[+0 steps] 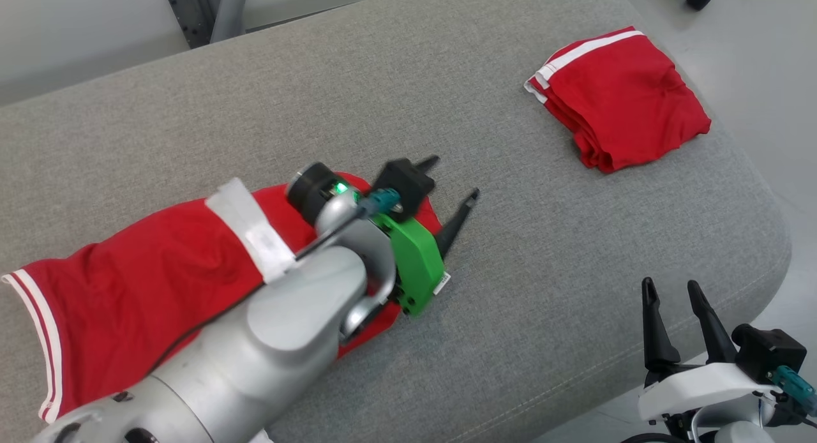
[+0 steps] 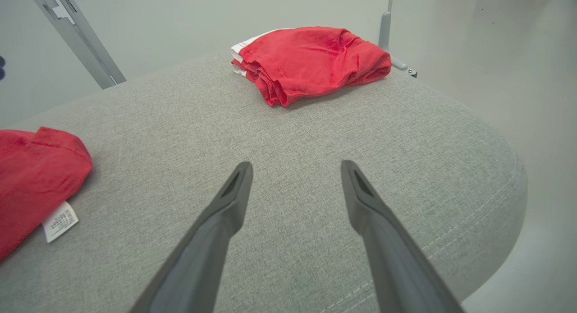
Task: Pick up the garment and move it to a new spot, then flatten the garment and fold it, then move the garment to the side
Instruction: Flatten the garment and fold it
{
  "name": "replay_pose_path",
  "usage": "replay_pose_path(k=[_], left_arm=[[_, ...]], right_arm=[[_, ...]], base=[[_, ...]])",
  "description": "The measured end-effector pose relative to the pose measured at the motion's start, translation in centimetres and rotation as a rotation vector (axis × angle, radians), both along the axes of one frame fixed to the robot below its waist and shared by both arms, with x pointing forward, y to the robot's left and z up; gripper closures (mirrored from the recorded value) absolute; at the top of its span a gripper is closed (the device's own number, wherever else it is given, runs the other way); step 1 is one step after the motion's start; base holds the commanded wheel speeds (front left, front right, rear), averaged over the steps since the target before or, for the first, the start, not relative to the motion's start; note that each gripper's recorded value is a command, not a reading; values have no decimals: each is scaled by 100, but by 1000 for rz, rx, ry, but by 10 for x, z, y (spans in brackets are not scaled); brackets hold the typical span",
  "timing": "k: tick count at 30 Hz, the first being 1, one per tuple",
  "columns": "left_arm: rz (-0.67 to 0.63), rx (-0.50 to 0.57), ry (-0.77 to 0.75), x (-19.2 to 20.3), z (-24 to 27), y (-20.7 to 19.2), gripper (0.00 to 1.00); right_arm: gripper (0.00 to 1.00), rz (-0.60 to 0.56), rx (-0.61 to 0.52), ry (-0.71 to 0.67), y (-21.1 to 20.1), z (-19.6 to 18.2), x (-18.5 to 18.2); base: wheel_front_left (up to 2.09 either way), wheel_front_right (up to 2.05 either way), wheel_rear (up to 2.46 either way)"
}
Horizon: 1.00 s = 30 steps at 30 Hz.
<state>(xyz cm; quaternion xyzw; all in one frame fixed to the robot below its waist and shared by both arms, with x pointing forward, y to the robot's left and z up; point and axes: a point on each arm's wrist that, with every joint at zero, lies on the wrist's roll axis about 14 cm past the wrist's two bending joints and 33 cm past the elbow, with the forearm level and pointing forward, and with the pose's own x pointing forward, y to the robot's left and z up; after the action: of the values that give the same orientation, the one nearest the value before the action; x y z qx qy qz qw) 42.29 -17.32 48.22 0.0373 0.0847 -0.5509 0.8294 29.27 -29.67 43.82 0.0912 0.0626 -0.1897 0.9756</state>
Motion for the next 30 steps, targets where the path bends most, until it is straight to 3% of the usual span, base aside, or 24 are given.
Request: replay_pose_path(k=[5,10,17,18,19,20,22,23,30], left_arm=[[-91,81,98,-48,-23,-9,0],[-75,256,128,-49,-66,10,0],[-88,392,143,-51,-95,21,0],[-85,413,145,-50,-98,24,4],[-84,426,146,-50,-100,25,27],[-81,438,144,-49,-101,26,58],[-73,459,138,-47,-102,28,91],[-70,468,136,-45,-103,29,100],[-63,480,132,-43,-104,32,100]], right_arm=[[0,15,9,-6,4,0,7],[0,3,20,-8,3,1,6],[0,-31,27,16,-4,-6,-4],[0,-33,28,17,-4,-6,-4],[0,-33,28,17,-4,-6,-4],[0,-34,29,16,-4,-6,-5],[0,-34,30,15,-4,-6,-5],[0,-33,31,13,-4,-5,-5],[0,-30,32,6,-4,-4,-3]], base=[[0,0,0],[0,0,0],[0,0,0],[0,0,0],[0,0,0],[0,0,0],[0,0,0],[0,0,0],[0,0,0]])
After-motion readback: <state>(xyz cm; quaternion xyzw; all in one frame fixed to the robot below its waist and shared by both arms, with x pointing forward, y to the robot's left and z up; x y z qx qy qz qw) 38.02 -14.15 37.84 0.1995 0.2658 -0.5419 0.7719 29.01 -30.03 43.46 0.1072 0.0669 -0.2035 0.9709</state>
